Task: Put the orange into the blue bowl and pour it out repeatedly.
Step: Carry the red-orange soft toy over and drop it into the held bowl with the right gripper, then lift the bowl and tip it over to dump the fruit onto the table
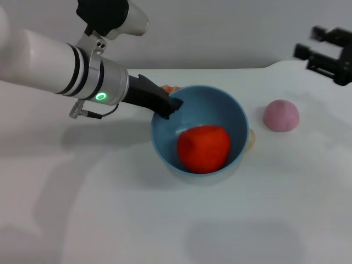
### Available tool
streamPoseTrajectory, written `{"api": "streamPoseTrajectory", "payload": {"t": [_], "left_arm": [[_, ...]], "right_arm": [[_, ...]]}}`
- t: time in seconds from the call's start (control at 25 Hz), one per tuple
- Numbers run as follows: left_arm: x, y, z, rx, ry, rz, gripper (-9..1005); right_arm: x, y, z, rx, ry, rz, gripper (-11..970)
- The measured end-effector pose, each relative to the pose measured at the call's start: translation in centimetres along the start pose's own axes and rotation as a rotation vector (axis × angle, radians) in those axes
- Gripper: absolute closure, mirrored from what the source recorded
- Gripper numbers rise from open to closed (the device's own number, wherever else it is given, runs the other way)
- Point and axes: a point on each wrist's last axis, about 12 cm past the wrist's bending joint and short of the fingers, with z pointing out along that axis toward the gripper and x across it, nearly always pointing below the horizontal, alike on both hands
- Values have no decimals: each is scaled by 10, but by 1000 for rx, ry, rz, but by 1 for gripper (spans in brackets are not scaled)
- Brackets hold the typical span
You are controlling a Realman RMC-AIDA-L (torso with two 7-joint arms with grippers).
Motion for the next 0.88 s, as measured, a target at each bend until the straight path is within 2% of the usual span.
{"api": "streamPoseTrajectory", "payload": {"t": [0.12,0.28,0.32,0.36,0.48,0.68,0.88], "left_arm": [[-6,-1,1,-22,-24,45,996],[-29,-7,-5,-56,-82,135,997],[-35,-9,-6,-76,-94,170,997],[-40,-11,-7,-101,-101,210,997],[-51,-17,-5,-174,-113,321,997],[-62,-42,5,-294,-163,553,997],[-65,-67,13,-401,-232,779,997]], "right_arm": [[23,-4,-22,145,-103,-9,418],[52,-2,-52,336,-217,26,355],[65,1,-63,413,-252,54,339],[65,1,-63,413,-252,54,323],[83,7,-74,515,-263,67,306],[105,16,-83,614,-204,-9,305],[113,19,-86,649,-193,19,306]]}}
